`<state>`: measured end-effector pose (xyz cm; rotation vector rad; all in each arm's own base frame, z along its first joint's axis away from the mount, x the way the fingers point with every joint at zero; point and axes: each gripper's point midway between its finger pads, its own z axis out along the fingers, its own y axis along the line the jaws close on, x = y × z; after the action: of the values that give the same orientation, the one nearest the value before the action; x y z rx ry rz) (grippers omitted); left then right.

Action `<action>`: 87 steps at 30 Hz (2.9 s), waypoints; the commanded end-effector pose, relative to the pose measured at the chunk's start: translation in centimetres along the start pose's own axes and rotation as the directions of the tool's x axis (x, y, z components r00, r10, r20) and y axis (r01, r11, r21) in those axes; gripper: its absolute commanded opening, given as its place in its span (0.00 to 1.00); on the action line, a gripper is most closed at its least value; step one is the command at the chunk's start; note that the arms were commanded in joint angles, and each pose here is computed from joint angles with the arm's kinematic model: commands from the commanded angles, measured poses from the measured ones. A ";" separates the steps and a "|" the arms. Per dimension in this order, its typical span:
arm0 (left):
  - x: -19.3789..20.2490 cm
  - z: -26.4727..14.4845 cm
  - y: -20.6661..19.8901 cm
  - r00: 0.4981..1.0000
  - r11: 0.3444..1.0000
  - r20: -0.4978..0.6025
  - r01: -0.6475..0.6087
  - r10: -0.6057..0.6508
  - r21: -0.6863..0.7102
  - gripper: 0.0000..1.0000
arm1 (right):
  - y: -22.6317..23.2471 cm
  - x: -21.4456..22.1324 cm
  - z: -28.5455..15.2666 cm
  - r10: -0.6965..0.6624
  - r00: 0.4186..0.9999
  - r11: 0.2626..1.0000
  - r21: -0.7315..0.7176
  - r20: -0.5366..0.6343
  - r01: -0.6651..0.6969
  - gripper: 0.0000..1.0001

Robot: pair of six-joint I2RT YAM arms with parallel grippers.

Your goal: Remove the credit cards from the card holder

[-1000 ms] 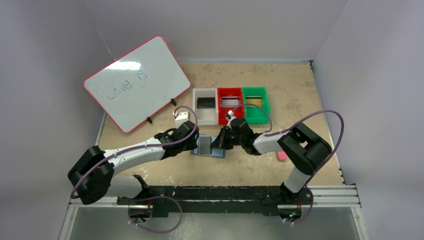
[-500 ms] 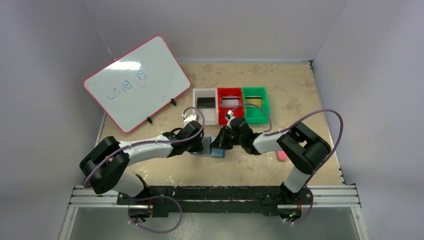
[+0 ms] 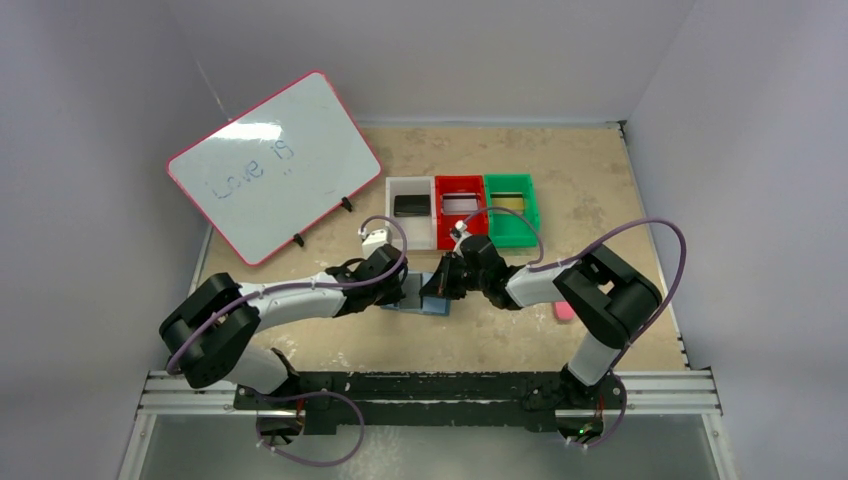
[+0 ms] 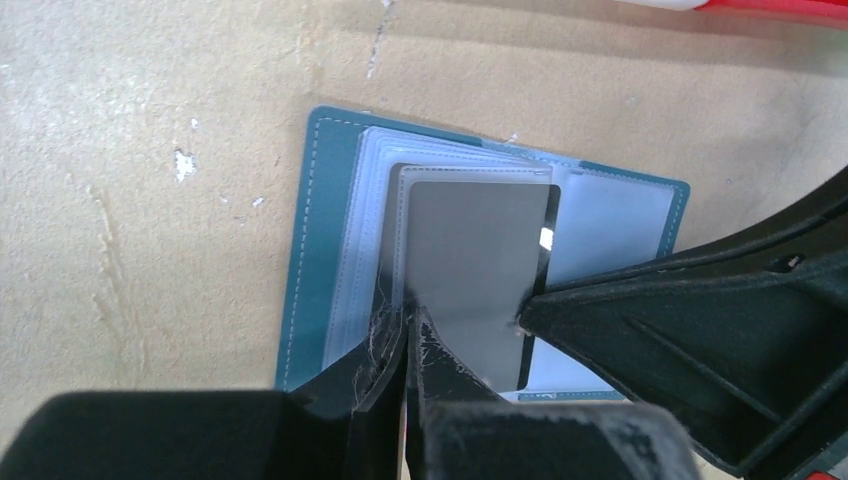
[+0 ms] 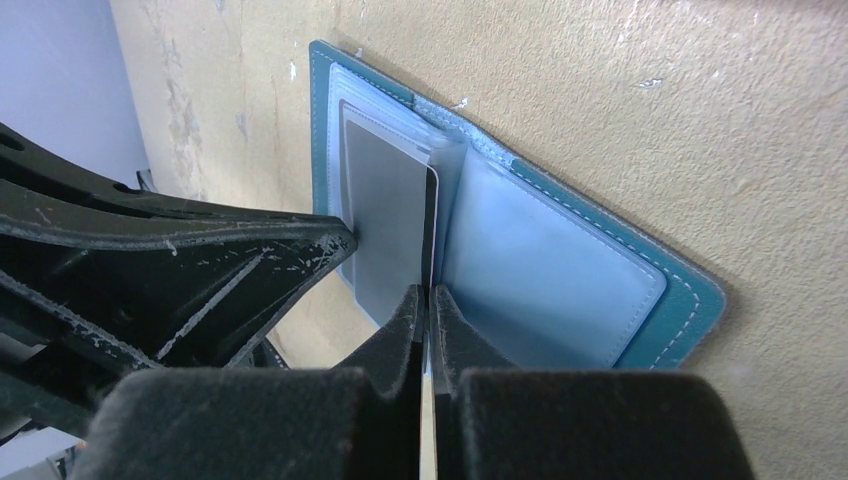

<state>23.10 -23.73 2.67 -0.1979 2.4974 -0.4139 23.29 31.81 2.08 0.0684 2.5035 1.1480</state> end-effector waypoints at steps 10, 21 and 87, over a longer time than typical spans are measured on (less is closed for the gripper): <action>2.0 0.8 3.4 0.998 0.988 -0.034 -0.056 0.052 -0.144 0.00 | -0.5 -0.3 -0.2 -0.005 1.000 1.000 0.029 0.005 0.005 0.00; 2.6 1.1 6.8 0.994 0.944 -0.018 -0.108 0.107 -0.311 0.00 | 0.1 -0.9 -1.4 0.004 0.999 1.000 0.011 0.032 -0.004 0.00; 4.1 0.5 8.2 0.971 0.864 -0.034 -0.227 0.237 -0.449 0.00 | -2.5 -0.6 -1.8 0.086 0.995 0.994 0.067 0.055 -0.089 0.00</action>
<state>23.96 -24.87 2.08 -0.2583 2.3541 -0.2159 23.23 29.63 1.93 0.2187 2.5026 1.1479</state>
